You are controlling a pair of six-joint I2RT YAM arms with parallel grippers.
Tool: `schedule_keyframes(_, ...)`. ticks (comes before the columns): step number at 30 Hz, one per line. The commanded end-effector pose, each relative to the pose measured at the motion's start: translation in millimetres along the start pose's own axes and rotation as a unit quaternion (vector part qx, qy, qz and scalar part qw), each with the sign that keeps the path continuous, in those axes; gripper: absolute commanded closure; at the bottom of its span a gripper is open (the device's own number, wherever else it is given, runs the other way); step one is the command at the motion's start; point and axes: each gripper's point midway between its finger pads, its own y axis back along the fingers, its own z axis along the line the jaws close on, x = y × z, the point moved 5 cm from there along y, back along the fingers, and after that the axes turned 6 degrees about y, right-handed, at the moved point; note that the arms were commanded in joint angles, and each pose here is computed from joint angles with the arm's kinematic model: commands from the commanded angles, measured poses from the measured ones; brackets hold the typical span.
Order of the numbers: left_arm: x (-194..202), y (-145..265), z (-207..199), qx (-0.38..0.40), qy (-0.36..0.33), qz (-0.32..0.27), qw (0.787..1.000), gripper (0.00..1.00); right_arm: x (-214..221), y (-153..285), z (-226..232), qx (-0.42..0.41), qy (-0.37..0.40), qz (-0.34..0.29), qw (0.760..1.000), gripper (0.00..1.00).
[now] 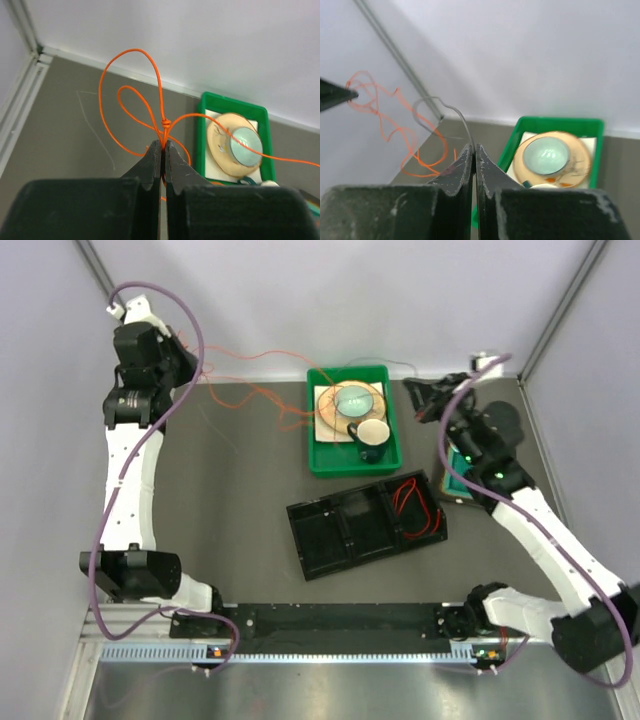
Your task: Untangle the cables
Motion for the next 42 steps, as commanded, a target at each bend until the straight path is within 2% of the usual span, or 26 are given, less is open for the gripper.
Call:
schedule_keyframes(1,-8,-2,23,-0.024,0.023,-0.026,0.999,1.00,-31,31,-27,0.049,0.013,-0.031,0.998,1.00)
schedule_keyframes(7,0,-16,50,-0.060,0.043,-0.011,0.997,1.00,-77,67,-53,0.138,0.058,-0.087,0.985,1.00)
schedule_keyframes(12,-1,-20,62,-0.075,0.050,-0.010,0.996,1.00,-94,96,-82,0.211,0.058,-0.109,0.970,1.00)
schedule_keyframes(14,0,-21,59,-0.056,0.054,-0.002,0.997,1.00,-100,104,-88,0.221,0.057,-0.114,0.967,1.00)
schedule_keyframes(20,-9,-7,29,0.037,0.058,-0.002,0.998,1.00,-108,107,-79,0.206,0.056,-0.119,0.970,1.00)
schedule_keyframes(24,-16,19,-8,0.139,0.051,0.005,0.989,1.00,-110,105,-71,0.176,0.051,-0.118,0.976,1.00)
schedule_keyframes(25,-19,34,-20,0.174,0.043,0.004,0.984,1.00,-107,105,-71,0.176,0.050,-0.113,0.977,1.00)
schedule_keyframes(28,-11,62,-39,0.210,0.031,-0.002,0.977,1.00,-100,105,-73,0.174,0.046,-0.110,0.977,1.00)
schedule_keyframes(30,0,73,-49,0.250,0.036,0.019,0.967,1.00,-95,104,-75,0.175,0.040,-0.104,0.978,1.00)
schedule_keyframes(35,16,102,-59,0.289,0.034,0.048,0.956,1.00,-87,101,-75,0.165,0.025,-0.093,0.981,1.00)
schedule_keyframes(38,18,119,-64,0.312,0.045,0.039,0.948,1.00,-81,100,-74,0.157,0.012,-0.089,0.984,1.00)
schedule_keyframes(42,13,148,-80,0.376,0.045,0.036,0.925,1.00,-76,104,-73,0.157,0.004,-0.088,0.984,1.00)
